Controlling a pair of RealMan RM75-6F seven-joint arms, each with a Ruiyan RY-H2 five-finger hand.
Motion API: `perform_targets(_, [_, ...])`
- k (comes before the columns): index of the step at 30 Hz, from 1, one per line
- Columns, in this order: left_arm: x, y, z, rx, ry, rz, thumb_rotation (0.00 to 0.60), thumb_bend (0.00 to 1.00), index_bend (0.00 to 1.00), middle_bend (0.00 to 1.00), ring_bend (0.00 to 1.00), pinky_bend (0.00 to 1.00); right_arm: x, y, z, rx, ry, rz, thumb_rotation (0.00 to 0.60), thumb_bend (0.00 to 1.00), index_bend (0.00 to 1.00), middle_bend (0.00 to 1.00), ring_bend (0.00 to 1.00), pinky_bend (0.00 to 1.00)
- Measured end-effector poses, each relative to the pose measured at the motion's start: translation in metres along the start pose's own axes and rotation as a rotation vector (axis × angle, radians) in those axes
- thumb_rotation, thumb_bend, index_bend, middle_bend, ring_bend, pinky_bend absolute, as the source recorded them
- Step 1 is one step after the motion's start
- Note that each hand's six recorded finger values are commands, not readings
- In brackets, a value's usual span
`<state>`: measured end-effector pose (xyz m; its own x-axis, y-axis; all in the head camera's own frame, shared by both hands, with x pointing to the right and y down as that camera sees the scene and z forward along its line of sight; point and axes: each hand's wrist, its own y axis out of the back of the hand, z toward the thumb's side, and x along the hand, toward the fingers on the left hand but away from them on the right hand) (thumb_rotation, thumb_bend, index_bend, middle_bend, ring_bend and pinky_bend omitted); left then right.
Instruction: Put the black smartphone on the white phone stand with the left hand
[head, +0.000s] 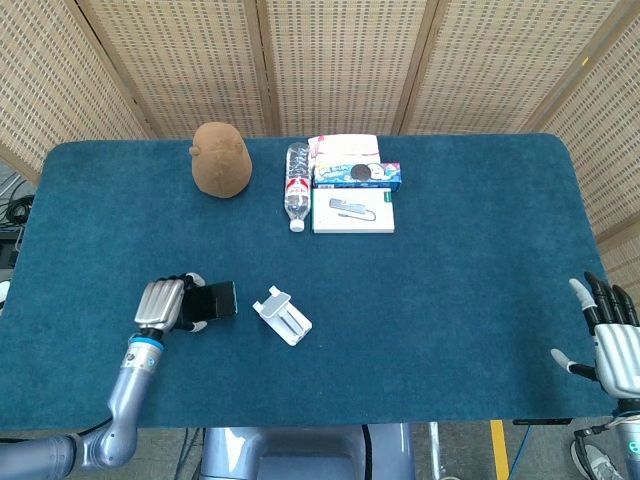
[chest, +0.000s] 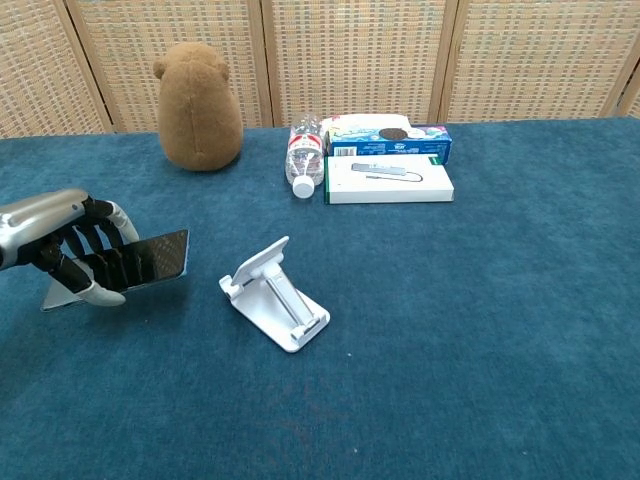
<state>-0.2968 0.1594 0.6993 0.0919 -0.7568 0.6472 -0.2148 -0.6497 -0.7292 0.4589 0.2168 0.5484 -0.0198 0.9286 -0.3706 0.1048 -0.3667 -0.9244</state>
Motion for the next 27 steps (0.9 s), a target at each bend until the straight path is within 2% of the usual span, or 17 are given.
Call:
perform_targets(6, [-0.001, 0.017, 0.006, -0.086, -0.089, 0.011, 0.600, 0.00, 0.44, 0.40, 0.48, 0.39, -0.001, -0.003, 0.000, 0.016, -0.008, 0.005, 0.600, 0.00, 0.00, 0.00, 0.00, 0.00])
perform_targets(12, [0.000, 0.028, 0.019, -0.199, -0.242, -0.015, 0.600, 0.00, 0.44, 0.40, 0.48, 0.39, -0.004, -0.009, 0.001, 0.045, -0.015, 0.017, 0.600, 0.00, 0.00, 0.00, 0.00, 0.00])
perform_targets(18, [0.006, 0.031, 0.032, -0.291, -0.397, -0.074, 0.600, 0.00, 0.44, 0.40, 0.48, 0.39, -0.010, -0.018, -0.001, 0.084, -0.040, 0.038, 0.600, 0.00, 0.00, 0.00, 0.00, 0.00])
perform_targets(27, [0.025, 0.027, 0.047, -0.380, -0.594, -0.205, 0.600, 0.05, 0.44, 0.40, 0.48, 0.39, -0.020, -0.024, -0.009, 0.123, -0.094, 0.043, 0.600, 0.00, 0.00, 0.00, 0.00, 0.00])
